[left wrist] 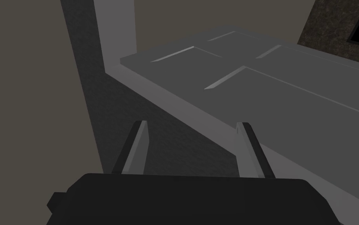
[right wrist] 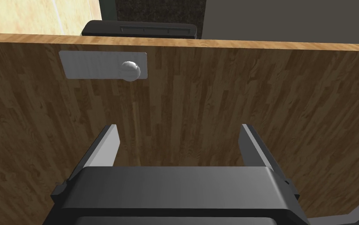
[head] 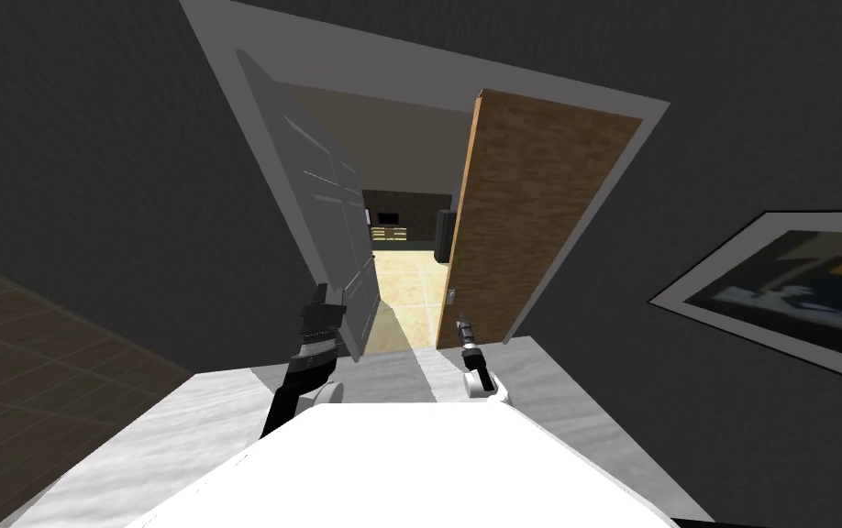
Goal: Push the door open
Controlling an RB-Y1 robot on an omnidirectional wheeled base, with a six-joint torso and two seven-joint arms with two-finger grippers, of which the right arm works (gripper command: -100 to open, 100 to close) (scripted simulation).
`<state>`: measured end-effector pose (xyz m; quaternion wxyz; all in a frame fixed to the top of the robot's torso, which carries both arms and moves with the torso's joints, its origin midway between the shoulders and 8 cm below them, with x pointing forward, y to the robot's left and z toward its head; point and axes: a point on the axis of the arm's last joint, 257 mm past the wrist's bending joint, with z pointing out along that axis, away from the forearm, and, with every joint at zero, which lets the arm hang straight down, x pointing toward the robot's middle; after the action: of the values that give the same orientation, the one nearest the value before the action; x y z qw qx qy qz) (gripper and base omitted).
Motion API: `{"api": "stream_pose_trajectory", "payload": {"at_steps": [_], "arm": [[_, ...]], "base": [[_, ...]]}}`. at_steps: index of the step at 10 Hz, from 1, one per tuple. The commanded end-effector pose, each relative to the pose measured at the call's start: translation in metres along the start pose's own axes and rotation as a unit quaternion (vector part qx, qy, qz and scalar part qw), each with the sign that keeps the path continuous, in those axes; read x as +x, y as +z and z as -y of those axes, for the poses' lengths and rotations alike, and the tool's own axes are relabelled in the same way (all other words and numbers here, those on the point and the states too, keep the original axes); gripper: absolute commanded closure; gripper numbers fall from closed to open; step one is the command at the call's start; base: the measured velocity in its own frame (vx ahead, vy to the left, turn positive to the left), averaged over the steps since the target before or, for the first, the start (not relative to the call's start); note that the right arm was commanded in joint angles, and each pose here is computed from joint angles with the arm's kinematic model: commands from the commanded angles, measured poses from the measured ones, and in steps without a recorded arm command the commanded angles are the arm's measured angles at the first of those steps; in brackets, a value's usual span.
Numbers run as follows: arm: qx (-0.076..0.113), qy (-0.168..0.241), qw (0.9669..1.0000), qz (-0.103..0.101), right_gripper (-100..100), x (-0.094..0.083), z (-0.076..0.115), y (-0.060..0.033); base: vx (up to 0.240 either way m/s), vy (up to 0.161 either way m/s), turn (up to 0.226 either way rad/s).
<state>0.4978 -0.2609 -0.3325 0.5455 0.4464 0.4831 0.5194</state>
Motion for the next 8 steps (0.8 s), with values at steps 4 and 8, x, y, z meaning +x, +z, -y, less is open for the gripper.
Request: {"api": "stream_pose_trajectory", "payload": {"at_steps": [4, 8], "arm": [[0.024, 0.012, 0.9996, 0.002, -100, -0.001, 0.023, -0.0005], [0.041, 0.02, 0.999, 0.004, -100, -0.001, 0.038, -0.0024]], "base": [[0.065, -0.086, 0.088], [0.053, -0.077, 0.068]]}}
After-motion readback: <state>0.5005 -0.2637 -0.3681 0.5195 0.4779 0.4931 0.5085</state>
